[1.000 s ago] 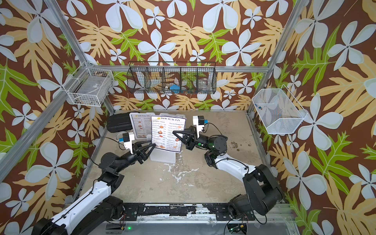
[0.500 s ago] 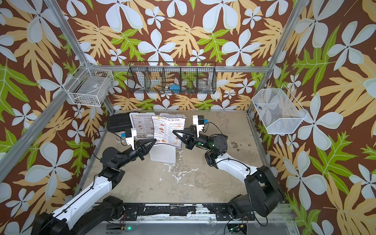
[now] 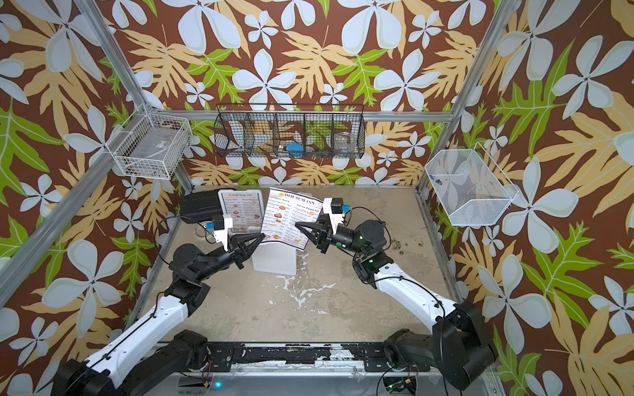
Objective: Insert the menus into the narrow rack
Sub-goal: Pick up the menu from the center of the board, then insert the menu into the narrow rack.
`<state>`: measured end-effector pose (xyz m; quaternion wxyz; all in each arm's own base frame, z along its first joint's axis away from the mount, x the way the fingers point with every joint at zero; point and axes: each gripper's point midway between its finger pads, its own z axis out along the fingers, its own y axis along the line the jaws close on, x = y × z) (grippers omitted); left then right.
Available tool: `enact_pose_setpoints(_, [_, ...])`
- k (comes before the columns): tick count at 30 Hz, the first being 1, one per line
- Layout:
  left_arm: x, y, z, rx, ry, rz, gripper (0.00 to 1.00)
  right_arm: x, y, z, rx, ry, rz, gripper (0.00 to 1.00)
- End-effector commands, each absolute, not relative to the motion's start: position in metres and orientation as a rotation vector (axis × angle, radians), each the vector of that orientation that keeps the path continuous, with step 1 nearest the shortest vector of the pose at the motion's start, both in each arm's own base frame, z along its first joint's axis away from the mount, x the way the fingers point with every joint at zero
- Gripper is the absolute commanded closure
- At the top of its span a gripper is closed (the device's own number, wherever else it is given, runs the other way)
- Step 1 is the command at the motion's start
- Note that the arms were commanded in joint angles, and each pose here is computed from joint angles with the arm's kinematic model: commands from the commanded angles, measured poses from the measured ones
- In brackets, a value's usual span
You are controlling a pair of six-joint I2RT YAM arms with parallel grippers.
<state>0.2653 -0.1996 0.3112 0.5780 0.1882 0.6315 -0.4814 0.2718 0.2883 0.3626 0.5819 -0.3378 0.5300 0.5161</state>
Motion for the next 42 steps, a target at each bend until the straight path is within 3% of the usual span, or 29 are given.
enact_pose_setpoints(1, [0.265,-0.199,0.317,0.457,1.457,-1.111,1.0,0.278,0.289,0.359,-0.796,1.249,1.157,0.85])
enact_pose_setpoints(7, [0.271,-0.194,0.315,0.417,1.469,-1.068,1.0,0.283,0.29,0.361,-0.776,1.246,1.172,1.0])
enact_pose_setpoints(10, [0.276,-0.189,0.318,0.39,1.465,-1.024,0.85,0.284,0.293,0.367,-0.76,1.229,1.208,1.0])
enact_pose_setpoints(16, [0.28,-0.183,0.333,0.41,1.414,-0.992,0.65,0.292,0.296,0.378,-0.725,1.199,1.252,1.0])
enact_pose_setpoints(22, [0.285,-0.174,0.348,0.41,1.369,-0.995,0.52,0.298,0.301,0.391,-0.715,1.167,1.304,1.0])
enact_pose_setpoints(37, [0.305,-0.15,0.354,0.355,1.347,-0.973,0.49,0.314,0.316,0.406,-0.726,1.123,1.376,1.0])
enact_pose_setpoints(42, [0.309,-0.148,0.357,0.354,1.338,-0.963,0.55,0.321,0.321,0.406,-0.726,1.127,1.395,1.0])
